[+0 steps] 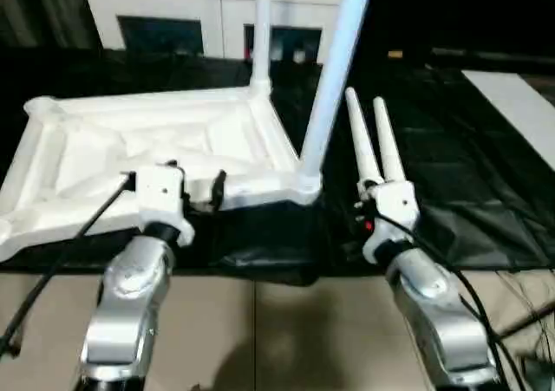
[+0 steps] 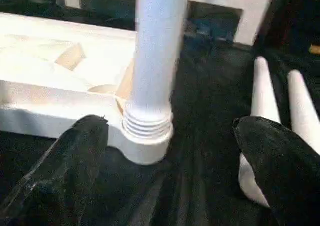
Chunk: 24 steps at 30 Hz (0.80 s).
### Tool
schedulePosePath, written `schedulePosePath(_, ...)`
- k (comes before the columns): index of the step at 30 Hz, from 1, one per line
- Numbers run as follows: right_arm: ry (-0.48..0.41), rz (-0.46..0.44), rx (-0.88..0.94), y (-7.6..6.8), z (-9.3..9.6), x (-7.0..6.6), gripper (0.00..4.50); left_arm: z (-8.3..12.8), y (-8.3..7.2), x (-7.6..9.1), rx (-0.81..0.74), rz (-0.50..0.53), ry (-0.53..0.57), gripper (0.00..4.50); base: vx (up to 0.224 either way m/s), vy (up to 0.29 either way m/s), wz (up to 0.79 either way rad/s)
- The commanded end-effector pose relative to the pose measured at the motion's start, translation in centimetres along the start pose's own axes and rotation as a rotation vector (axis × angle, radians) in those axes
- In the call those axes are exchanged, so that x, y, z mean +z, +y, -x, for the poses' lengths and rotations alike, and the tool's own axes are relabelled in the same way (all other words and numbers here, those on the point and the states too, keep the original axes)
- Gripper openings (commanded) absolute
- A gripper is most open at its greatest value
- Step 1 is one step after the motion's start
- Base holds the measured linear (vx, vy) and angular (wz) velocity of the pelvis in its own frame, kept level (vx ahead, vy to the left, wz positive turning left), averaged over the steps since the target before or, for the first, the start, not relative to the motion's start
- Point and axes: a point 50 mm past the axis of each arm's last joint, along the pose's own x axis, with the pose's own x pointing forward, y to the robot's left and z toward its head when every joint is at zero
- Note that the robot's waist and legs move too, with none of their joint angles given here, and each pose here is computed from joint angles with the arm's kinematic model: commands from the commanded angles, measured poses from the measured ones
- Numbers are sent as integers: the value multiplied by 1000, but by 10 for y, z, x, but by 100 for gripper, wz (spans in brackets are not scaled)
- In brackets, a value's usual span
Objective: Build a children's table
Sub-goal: Rotate leg to tighten
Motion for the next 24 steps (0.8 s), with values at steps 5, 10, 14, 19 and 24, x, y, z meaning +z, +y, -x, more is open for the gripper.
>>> schedulePosePath(5, -4, -16, -9, -4, -2, 2, 444, 4, 0, -4, -2, -24, 17, 450, 43, 18, 8)
schedulePosePath(10, 6, -19, -26, -6, 6, -3, 444, 4, -1, -1, -25, -22, 5, 450, 109, 18, 0)
schedulePosePath(14, -6, -27, -14, -8, 13, -5, 444, 4, -1, -1, -39, -17, 5, 450, 150, -2, 2)
schedulePosePath(19, -19, -32, -1, -9, 17, -3, 444, 3, -1, -2, -47, -17, 8, 450, 134, -12, 7)
schedulePosePath(24, -44, -30, 25, -12, 23, 0, 444, 1, 3, 0, -49, -12, 5, 450, 77, -43, 12)
